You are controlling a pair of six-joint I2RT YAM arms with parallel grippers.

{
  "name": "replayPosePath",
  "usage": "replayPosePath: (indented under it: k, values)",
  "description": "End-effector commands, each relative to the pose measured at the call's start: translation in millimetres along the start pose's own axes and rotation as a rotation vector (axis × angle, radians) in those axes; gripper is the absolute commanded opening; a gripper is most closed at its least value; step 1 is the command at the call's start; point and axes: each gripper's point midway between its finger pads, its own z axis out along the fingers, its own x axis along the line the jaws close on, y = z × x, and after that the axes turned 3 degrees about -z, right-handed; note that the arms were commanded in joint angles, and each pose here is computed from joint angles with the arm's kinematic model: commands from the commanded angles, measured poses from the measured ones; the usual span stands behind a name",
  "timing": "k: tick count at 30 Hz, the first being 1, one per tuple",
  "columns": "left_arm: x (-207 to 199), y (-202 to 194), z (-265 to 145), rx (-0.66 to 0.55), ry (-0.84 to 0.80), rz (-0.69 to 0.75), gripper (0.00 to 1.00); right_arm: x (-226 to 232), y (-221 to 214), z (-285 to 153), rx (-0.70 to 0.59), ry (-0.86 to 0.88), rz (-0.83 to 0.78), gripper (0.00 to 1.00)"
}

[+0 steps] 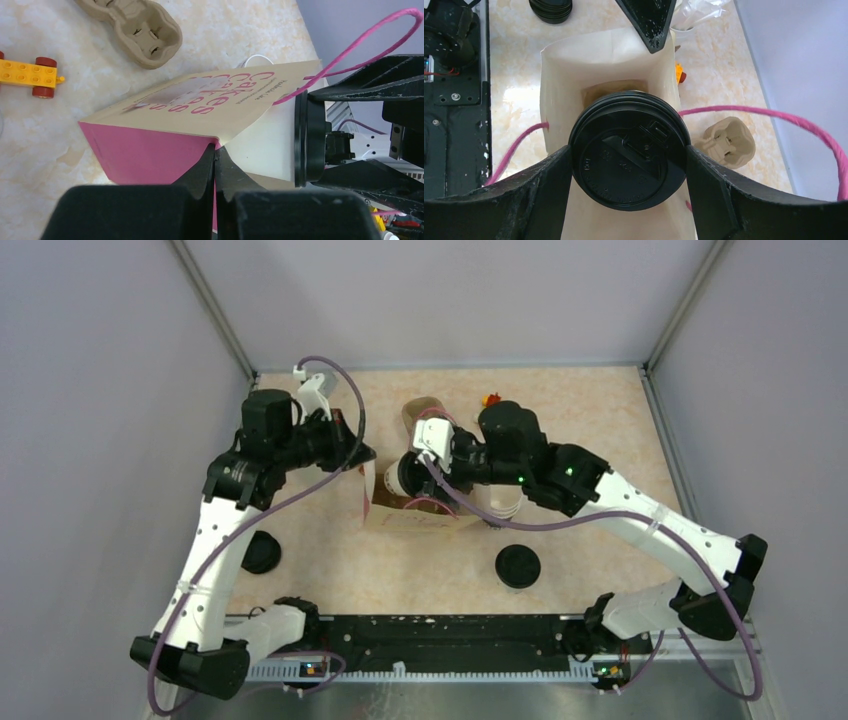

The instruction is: Pack the takeout coffee

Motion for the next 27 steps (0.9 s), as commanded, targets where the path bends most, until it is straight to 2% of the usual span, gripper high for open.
replayPosePath:
  k: [1, 4, 5, 8, 9, 11, 13, 15, 19, 27]
  values:
    - [-8.6, -1.6, -1.0, -0.035, -0.077, 0.057, 0.0, 2.8, 23.9, 9.8, -0.065, 0.011, -0.087, 0.64]
    - [-9.0, -4.6, -6.0, -0.056, -0.076, 0.072, 0.0, 17.1, 12.5, 19.7, -0.019, 0.037, -0.139, 0.64]
    - [-7.9, -5.5, -7.2, -0.06, -0.069, 0.073, 0.04, 21.1, 9.8, 22.3, -0.007, 0.043, -0.154, 0.64]
    - [-0.1, -12.2, -10.9, -0.04, -0.015, 0.043, 0.19, 32.5, 5.6, 26.6, 0.023, 0.049, -0.201, 0.64]
    - [1.7, -14.4, -13.1, -0.033, 0.003, 0.027, 0.28, 36.9, 4.0, 27.7, 0.035, 0.049, -0.219, 0.64]
    - [8.6, -20.1, -19.2, -0.019, 0.064, -0.016, 0.34, 46.3, 3.9, 27.9, 0.042, 0.049, -0.242, 0.64]
    - [10.6, -25.7, -28.6, -0.007, 0.106, -0.049, 0.47, 52.5, 3.5, 26.8, 0.043, 0.04, -0.25, 0.64]
    - [8.3, -31.6, -39.8, -0.011, 0.127, -0.078, 0.51, 55.7, 2.1, 24.0, 0.047, 0.024, -0.26, 0.64]
    - [-4.1, -51.3, -45.9, 0.04, 0.058, -0.108, 0.6, 65.9, -1.5, 19.2, 0.061, 0.034, -0.273, 0.64]
    - [-16.5, -77.2, -49.5, 0.091, -0.052, -0.099, 0.73, 81.9, -21.0, 15.4, 0.124, 0.039, -0.301, 0.64]
